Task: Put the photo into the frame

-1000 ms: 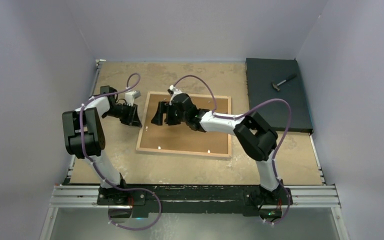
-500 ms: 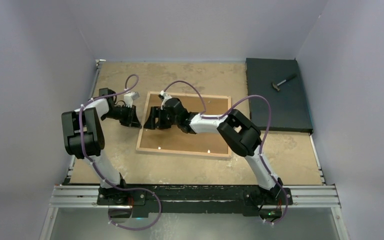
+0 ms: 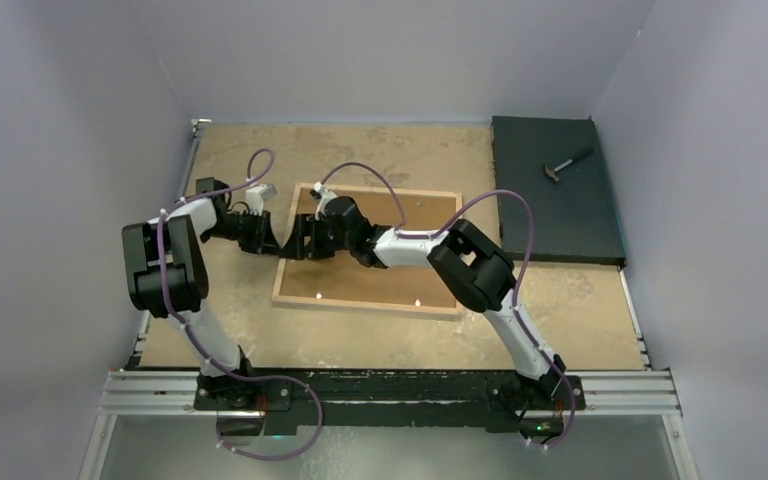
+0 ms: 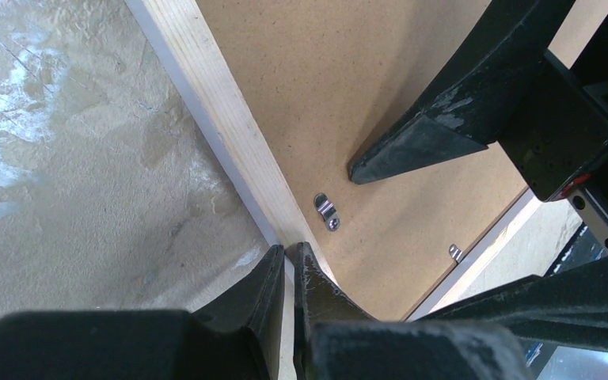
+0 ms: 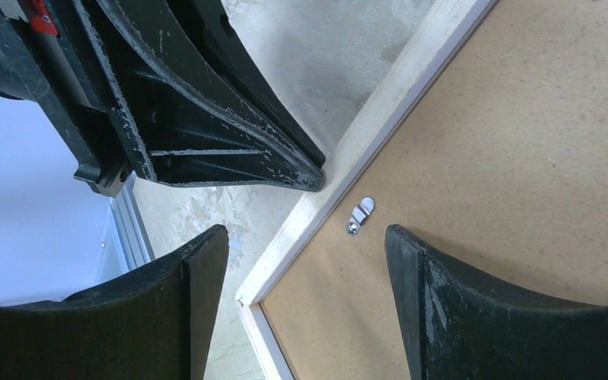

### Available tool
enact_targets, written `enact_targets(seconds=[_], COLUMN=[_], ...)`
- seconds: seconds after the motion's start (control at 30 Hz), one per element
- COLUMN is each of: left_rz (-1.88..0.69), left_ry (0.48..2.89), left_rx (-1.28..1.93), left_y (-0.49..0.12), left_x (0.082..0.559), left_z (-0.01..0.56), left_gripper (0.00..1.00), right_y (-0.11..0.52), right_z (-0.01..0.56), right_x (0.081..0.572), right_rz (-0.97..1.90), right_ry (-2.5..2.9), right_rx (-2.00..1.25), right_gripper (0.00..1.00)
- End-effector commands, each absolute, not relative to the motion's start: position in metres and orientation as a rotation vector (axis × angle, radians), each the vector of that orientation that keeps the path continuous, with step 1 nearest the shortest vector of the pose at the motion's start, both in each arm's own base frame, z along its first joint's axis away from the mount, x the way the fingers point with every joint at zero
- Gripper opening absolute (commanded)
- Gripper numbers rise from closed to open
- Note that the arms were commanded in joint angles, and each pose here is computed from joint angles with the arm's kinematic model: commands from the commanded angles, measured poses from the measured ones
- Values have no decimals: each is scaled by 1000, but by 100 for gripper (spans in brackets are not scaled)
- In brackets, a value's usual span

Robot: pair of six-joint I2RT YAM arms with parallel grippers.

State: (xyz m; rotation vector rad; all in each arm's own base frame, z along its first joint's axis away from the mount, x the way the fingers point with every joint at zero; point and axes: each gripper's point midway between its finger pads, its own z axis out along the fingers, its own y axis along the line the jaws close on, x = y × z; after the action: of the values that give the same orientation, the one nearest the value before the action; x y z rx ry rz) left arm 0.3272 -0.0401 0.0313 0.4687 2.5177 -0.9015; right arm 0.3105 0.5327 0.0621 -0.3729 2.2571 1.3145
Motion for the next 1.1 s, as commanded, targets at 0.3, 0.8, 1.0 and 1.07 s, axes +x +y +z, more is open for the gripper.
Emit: enact_targets(seconds=[0.3, 0.8, 1.0, 1.07], left_rz=[-874, -873, -869, -875], left_ry=[2551, 2552, 2551, 2551], left_rx=[502, 502, 510, 511], left_y=[-41, -41, -41, -42], left_x=[320, 319, 318, 317], left_z=[11, 10, 10, 10], left_gripper=[4, 3, 3, 3], right_y=[554, 558, 562, 562], right_z=[70, 64, 57, 54], right_x=[302, 291, 293, 294], right_rz=[1428, 1462, 1443, 1439], right_ry=[2230, 2252, 2263, 2270], right_rx=[-419, -432, -440, -440], right_gripper=[75, 74, 74, 74])
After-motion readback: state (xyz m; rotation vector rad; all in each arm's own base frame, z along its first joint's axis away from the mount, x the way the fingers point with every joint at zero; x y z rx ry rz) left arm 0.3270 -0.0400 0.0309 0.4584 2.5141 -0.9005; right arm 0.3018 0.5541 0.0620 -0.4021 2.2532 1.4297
